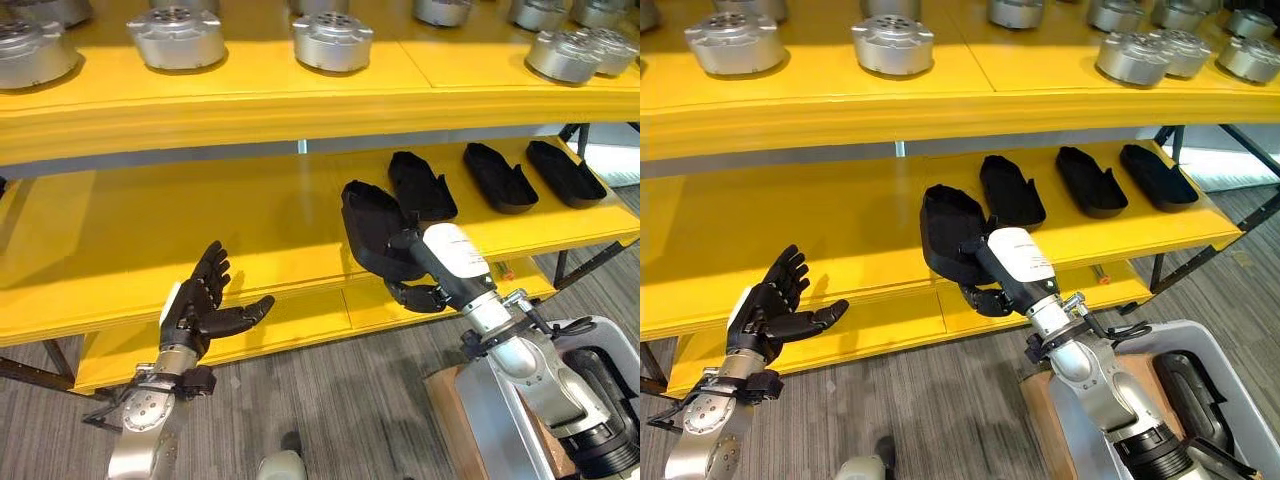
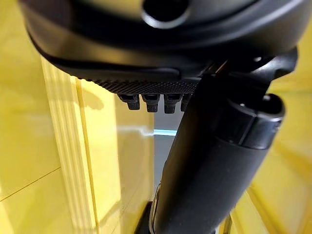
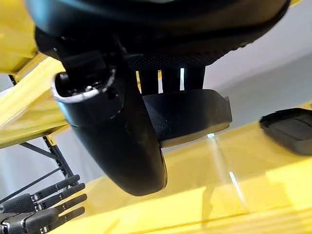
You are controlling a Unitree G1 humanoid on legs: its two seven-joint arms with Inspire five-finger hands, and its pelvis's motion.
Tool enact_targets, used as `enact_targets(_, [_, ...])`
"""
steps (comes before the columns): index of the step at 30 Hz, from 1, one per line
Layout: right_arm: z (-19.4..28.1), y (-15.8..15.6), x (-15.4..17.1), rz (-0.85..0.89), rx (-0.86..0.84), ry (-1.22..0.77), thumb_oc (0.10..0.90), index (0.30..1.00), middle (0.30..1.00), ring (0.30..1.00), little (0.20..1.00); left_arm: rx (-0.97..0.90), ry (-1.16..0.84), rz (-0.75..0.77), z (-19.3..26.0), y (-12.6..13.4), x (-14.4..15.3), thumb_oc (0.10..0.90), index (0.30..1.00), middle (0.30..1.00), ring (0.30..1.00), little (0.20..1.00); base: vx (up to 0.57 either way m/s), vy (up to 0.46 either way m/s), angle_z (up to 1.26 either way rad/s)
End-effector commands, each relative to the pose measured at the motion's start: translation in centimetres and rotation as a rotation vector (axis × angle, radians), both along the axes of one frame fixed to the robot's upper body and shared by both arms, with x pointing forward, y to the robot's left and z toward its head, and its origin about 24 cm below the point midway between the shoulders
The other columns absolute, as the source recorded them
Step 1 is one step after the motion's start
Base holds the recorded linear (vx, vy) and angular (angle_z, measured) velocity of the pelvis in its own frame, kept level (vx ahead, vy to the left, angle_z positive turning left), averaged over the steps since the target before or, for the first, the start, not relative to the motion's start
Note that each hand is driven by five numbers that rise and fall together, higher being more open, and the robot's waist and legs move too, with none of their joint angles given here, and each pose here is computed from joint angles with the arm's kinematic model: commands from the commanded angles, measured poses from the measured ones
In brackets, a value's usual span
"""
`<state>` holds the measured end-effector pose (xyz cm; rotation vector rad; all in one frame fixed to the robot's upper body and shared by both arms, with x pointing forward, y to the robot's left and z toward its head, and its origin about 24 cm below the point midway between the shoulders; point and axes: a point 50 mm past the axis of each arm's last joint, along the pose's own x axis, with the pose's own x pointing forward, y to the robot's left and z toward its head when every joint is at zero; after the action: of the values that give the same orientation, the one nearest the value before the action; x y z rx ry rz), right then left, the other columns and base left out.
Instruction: Move parts from the plastic box to the shelf.
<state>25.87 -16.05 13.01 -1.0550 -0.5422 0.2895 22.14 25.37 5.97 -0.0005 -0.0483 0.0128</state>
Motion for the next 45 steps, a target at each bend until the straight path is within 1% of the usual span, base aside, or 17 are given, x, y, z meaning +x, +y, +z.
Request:
enact_targets(1, [6.1,1.6,-0.5,0.114,0.068,-0.348,0.400,0.300,0.300,0.300,0.300,0.019,-0.278,-0.080,4.7,-1.5,1.4,0.900,1.000,1.000,1.000,1.000,0.04,0.197,0.13])
enact_targets(3, [6.1,1.6,-0.7,0.120,0.068,-0.350,0.400,0.300,0.300,0.300,0.300,-0.001,-0.298,-0.059,4.9,-1.6,1.4,0.900,1.000,1.000,1.000,1.000,0.04,0.130,-0.01])
enact_targets(5, [6.1,1.2,-0.6,0.106,0.068,-0.354,0.400,0.300,0.300,0.300,0.300,-0.007,-0.311,-0.095,5.4,-2.6,2.5,0.900,1.000,1.000,1.000,1.000,0.09,0.030,0.41])
enact_targets(8, [6.1,0.9,-0.9,0.112,0.069,-0.350,0.400,0.300,0.300,0.300,0.300,-0.019,-0.314,-0.102,5.4,-3.1,2.7,0.900,1.000,1.000,1.000,1.000,0.07,-0.061,0.77])
enact_targets(14, [6.0,0.8,-0.8,0.116,0.056,-0.317,0.400,0.300,0.300,0.300,0.300,-0.041,-0.298,-0.122,4.9,-3.8,2.4,0.900,1.000,1.000,1.000,1.000,0.12,-0.125,0.35])
enact_targets(22, [6.4,0.9,-0.4,0.157,0.017,-0.285,0.400,0.300,0.300,0.300,0.300,-0.080,-0.253,-0.117,4.1,-4.2,2.0,0.900,1.000,1.000,1.000,1.000,0.06,-0.103,0.25])
enact_targets(33, [6.0,0.7,-0.6,0.163,0.023,-0.249,0.400,0.300,0.300,0.300,0.300,-0.087,-0.233,-0.116,3.8,-4.0,1.6,0.900,1.000,1.000,1.000,1.000,0.04,-0.042,0.05])
enact_targets(45, [5.7,1.5,-0.3,0.172,0.053,-0.240,0.400,0.300,0.300,0.300,0.300,-0.075,-0.216,-0.120,3.9,-4.0,1.7,0.900,1.000,1.000,1.000,1.000,0.03,-0.013,0.01])
